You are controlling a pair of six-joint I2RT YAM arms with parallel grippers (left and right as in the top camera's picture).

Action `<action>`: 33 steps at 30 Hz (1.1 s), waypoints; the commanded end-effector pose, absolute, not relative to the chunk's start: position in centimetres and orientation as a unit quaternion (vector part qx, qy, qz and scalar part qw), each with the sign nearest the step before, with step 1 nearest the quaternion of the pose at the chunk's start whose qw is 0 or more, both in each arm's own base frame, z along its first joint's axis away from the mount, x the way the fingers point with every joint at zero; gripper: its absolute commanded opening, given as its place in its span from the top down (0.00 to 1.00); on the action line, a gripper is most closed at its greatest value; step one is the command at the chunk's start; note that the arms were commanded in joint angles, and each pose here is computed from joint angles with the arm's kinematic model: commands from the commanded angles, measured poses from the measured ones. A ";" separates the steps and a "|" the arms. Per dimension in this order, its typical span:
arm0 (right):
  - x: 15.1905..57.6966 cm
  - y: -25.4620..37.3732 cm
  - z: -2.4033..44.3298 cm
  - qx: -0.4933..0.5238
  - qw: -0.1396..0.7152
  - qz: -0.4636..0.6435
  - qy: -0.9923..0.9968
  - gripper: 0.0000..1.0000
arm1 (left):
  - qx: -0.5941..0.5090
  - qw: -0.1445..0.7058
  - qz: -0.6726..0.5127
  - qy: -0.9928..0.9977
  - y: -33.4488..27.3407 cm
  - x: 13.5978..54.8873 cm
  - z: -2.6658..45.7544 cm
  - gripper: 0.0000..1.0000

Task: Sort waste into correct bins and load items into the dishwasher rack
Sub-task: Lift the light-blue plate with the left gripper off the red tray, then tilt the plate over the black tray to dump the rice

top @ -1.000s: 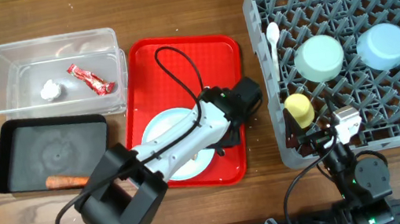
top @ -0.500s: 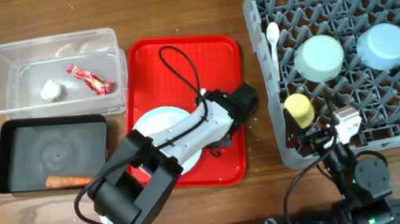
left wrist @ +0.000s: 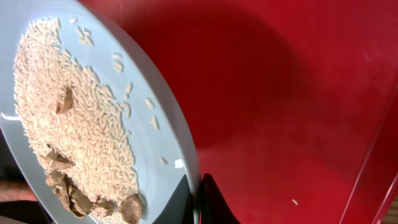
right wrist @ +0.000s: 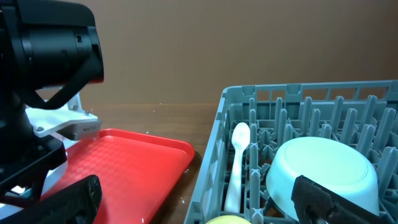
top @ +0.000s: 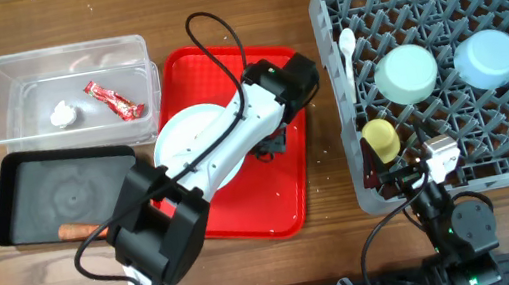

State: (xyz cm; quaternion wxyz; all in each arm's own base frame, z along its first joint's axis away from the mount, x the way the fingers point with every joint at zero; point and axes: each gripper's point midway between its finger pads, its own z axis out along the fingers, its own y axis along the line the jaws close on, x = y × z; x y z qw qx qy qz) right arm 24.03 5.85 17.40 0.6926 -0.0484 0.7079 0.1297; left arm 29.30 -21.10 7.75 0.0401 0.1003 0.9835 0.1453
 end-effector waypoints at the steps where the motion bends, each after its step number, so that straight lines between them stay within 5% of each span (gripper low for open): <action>1: 24.0 5.8 17.5 -0.041 0.694 0.135 0.706 0.00 | 0.096 0.075 0.129 0.984 -20.8 29.9 11.0 0.96; 11: 24.0 5.8 17.5 -0.041 0.694 0.135 0.706 0.00 | -0.014 0.015 0.137 0.990 -14.4 27.9 14.2 0.96; 18: 24.0 5.8 17.5 -0.041 0.694 0.134 0.706 0.00 | -0.058 -0.066 0.022 0.996 -10.8 28.7 14.2 0.96; 33: 24.0 5.8 17.5 -0.041 0.694 0.134 0.706 0.00 | -0.123 -0.021 -0.227 0.966 -3.1 31.4 17.3 0.96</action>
